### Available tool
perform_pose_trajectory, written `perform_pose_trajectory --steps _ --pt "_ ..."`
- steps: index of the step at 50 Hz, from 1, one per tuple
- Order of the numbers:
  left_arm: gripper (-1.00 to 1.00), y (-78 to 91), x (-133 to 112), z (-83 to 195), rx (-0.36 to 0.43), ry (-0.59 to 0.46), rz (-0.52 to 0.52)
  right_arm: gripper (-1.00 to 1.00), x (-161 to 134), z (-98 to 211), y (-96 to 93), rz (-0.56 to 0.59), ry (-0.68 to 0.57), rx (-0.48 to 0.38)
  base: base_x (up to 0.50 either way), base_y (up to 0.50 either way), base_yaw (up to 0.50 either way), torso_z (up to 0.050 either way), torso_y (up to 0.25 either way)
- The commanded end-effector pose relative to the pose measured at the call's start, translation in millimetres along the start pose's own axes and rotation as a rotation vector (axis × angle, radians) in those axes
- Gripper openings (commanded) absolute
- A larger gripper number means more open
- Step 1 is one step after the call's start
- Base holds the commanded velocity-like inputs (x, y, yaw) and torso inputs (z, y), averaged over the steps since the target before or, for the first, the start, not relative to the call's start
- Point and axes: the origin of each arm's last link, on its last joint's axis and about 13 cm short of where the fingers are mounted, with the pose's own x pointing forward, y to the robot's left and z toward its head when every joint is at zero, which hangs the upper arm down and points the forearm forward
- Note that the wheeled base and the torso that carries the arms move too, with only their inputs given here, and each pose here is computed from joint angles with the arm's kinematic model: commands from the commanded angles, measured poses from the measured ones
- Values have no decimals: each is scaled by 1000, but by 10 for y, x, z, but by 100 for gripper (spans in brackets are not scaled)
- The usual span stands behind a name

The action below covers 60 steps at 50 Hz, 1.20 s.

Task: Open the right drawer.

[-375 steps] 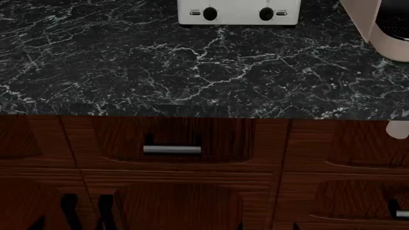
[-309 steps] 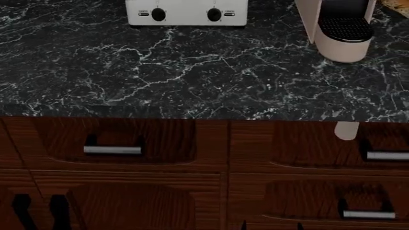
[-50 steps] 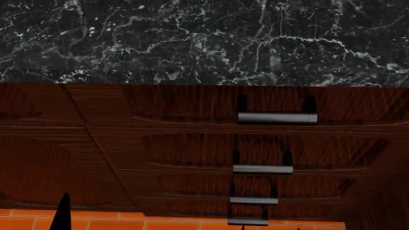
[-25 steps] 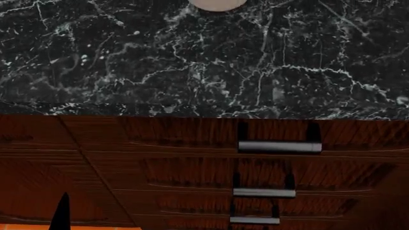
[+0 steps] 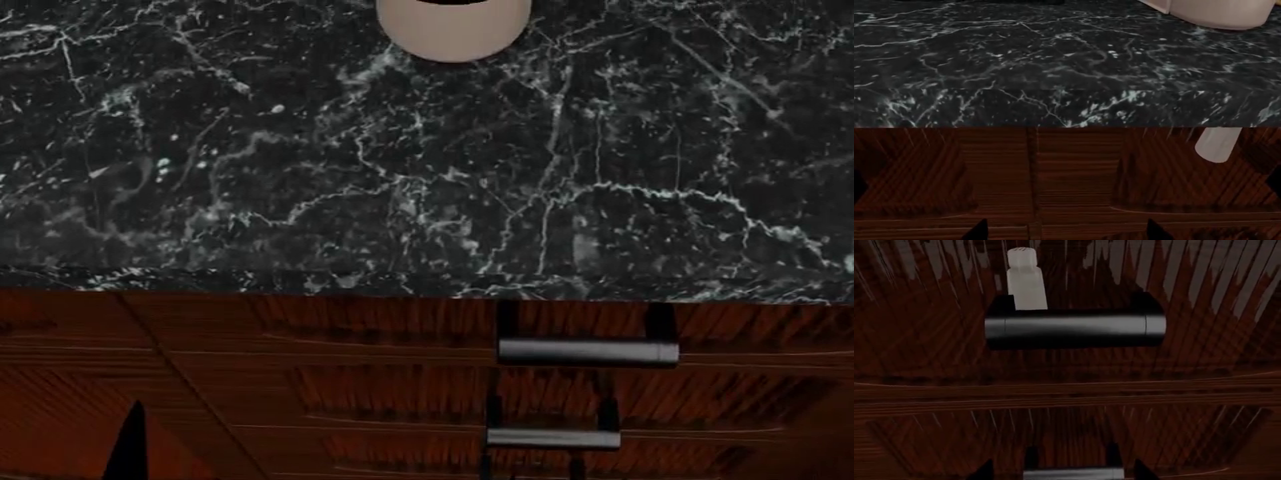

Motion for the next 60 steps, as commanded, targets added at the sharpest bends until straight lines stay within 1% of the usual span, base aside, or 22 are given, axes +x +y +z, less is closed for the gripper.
perform_pose_trajectory --steps 1,28,29,30,31,35,41,46,49,50,53,54,56,58,60 --pt "100 1 -1 -3 -1 3 1 100 -1 -6 -12 -8 4 3 0 0 0 0 0" --pt "100 -2 -9 13 14 11 4 100 -6 -15 -10 -9 6 -1 0 0 0 0 0" --pt "100 -7 -12 9 14 15 1 100 -17 -87 -19 -11 35 -5 0 0 0 0 0" --pt "100 0 -3 -4 29 32 19 100 -4 -11 -13 -9 5 -3 0 0 0 0 0" --pt "100 3 -4 4 18 22 14 100 -9 12 -12 -5 6 -3 0 0 0 0 0" --pt "100 -1 -3 -4 27 29 17 100 7 121 -17 -2 -15 -7 0 0 0 0 0" --pt "100 1 -2 -11 30 40 26 100 44 193 -25 -12 -23 -24 0 0 0 0 0" --pt "100 -5 -5 -12 30 43 22 100 108 313 -46 -38 -61 -109 0 0 0 0 0" --pt "100 -8 -8 -8 29 45 20 100 144 386 -68 -51 -87 -189 0 0 0 0 0" --pt "100 -8 -8 -8 29 45 20 100 143 387 -68 -51 -87 -189 0 0 0 0 0" --pt "100 -7 -5 -11 31 49 24 100 187 446 -86 -65 -113 -287 0 0 0 0 0" --pt "100 -7 -5 -9 29 47 23 100 204 460 -93 -72 -119 -309 0 0 0 0 0" --pt "100 -6 -4 -8 27 47 23 100 220 458 -103 -82 -117 -320 0 0 0 0 0" --pt "100 -6 -2 -11 27 47 23 100 237 458 -111 -88 -132 -402 0 0 0 0 0" --pt "100 -7 -1 -13 27 47 22 100 243 463 -115 -93 -138 -430 0 0 0 0 0"
